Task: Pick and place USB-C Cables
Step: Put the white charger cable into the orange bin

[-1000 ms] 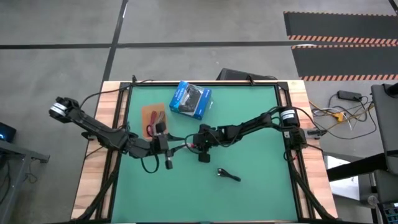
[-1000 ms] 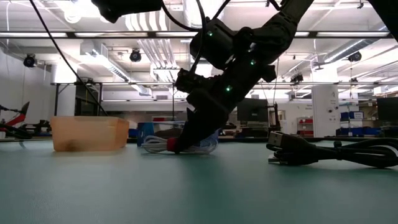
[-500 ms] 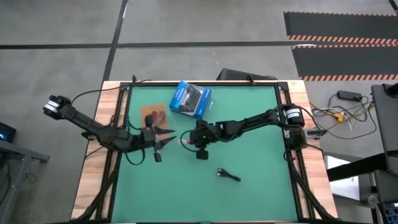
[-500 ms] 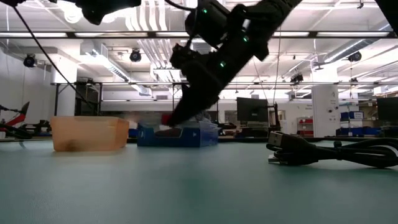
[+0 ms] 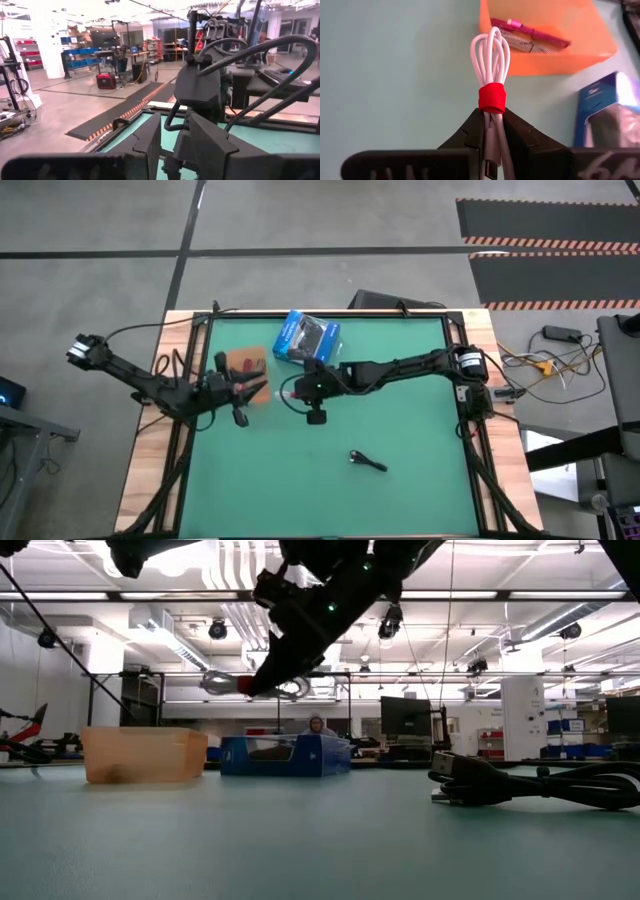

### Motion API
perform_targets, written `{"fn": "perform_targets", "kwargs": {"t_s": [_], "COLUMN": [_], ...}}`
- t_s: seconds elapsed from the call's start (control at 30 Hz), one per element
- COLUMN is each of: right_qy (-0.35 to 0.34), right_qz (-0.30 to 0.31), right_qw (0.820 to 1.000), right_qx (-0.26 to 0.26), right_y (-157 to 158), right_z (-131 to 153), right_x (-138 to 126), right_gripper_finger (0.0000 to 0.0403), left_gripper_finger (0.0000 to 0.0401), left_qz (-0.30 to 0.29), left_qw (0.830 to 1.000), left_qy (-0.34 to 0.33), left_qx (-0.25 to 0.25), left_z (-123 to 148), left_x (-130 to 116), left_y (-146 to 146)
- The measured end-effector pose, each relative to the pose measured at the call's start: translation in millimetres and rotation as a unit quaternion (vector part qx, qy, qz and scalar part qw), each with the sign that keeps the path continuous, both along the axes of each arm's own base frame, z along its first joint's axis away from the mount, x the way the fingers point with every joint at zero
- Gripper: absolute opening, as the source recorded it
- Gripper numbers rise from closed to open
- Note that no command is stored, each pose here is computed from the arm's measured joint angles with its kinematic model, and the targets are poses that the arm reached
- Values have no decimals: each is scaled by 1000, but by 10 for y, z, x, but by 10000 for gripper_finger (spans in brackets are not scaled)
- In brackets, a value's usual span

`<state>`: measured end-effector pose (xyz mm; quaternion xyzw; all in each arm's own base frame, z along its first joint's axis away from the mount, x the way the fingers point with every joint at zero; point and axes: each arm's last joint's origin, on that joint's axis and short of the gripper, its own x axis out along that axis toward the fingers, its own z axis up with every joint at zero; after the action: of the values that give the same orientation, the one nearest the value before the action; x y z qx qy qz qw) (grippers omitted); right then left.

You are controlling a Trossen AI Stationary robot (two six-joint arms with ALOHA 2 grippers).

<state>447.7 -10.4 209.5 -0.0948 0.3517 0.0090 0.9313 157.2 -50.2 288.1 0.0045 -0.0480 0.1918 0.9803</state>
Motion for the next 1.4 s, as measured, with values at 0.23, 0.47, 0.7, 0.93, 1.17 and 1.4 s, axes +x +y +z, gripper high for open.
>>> {"fn": "perform_targets", "kwargs": {"t_s": [0.23,0.47,0.7,0.93,1.17,1.4], "right_qy": [-14,-38,-56,-66,-63,-71], "right_qz": [15,16,19,9,9,2], "right_qw": [1000,999,997,997,997,996], "right_qx": [-22,-33,-46,-47,-47,-50], "right_y": [-67,-115,-179,-265,-295,-392], "right_z": [135,294,396,442,353,325], "right_x": [50,103,133,162,338,476], "right_gripper_finger": [34,34,34,34,34,34], "left_gripper_finger": [89,89,89,89,89,89], "left_qz": [0,0,-5,-5,-6,-7], "left_qw": [1000,1000,999,999,999,999], "left_qy": [-15,-16,-34,-34,-39,-42], "left_qx": [-8,-8,-20,-19,-22,-23], "left_z": [46,46,91,90,109,117], "left_x": [-60,-59,-118,-117,-137,-148], "left_y": [28,27,40,39,48,53]}}
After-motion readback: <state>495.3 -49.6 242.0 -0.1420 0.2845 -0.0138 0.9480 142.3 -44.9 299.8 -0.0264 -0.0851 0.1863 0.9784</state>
